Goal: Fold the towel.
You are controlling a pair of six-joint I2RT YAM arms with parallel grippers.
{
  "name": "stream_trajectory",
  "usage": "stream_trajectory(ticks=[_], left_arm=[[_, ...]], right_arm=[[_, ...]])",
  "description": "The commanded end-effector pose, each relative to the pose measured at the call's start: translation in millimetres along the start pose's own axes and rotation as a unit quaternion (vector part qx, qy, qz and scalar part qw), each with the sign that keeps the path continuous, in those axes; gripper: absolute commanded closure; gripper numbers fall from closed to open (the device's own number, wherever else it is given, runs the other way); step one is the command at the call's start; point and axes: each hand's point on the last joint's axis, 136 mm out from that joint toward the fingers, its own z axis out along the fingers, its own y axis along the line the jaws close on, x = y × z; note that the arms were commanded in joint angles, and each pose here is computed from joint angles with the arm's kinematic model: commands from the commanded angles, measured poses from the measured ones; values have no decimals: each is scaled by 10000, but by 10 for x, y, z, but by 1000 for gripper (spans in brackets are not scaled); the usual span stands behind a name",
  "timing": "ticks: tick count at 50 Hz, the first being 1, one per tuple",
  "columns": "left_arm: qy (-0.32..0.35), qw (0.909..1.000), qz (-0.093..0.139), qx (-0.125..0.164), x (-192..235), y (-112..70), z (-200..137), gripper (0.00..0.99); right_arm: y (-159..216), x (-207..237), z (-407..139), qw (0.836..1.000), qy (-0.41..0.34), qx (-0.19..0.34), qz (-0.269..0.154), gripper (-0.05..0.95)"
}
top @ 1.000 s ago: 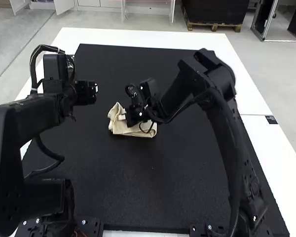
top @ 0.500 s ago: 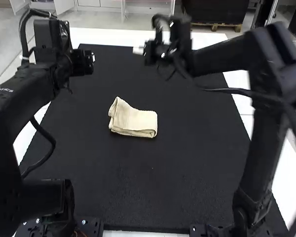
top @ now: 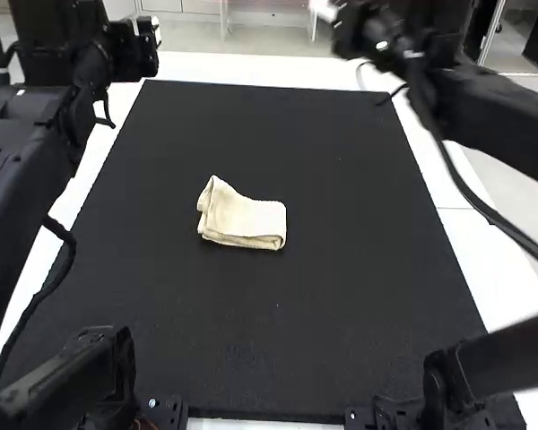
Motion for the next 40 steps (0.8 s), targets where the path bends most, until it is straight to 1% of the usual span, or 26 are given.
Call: stream_trajectory(ticks=[1,8,10,13,17,23,27,29,30,32,35,37,40], left_arm=[[-560,9983,31,-153,-344,31,-238,39],[-1060,9940,106,-246,-567,48,-548,41],[-1166,9929,97,-235,-609,33,-625,41],[-1302,9913,21,-204,-644,10,-744,41],[-1494,9886,-97,-124,-656,-28,-904,43],[-1668,9858,-65,-156,-553,-29,-1091,46],[-1829,9828,43,-236,-472,-18,-1228,48],[-1917,9809,178,-286,-434,-14,-1291,48],[-2016,9784,271,-360,-435,0,-1339,48],[-2219,9734,356,-455,-420,17,-1436,48],[-2408,9669,609,-588,-384,29,-1538,48],[-2518,9633,688,-623,-375,24,-1596,48],[-2534,9622,763,-638,-314,25,-1608,48]], right_arm=[[36,-489,-453,9976,-647,239,-90,903],[174,-804,-948,9930,-1129,326,-129,902],[224,-841,-1054,9921,-1205,320,-152,902],[303,-905,-1236,9896,-1378,366,-213,893],[371,-863,-1422,9875,-1477,439,-333,892],[406,-675,-1596,9867,-1515,487,-330,892],[511,-601,-1730,9844,-1676,404,-347,890],[592,-584,-1797,9822,-1804,321,-413,890],[645,-582,-1833,9810,-1875,252,-422,890],[758,-571,-1900,9780,-2023,99,-490,890],[864,-513,-1963,9761,-2109,-39,-530,890],[941,-486,-2016,9741,-2176,-116,-601,889],[1074,-471,-2133,9694,-2317,-170,-789,879]])
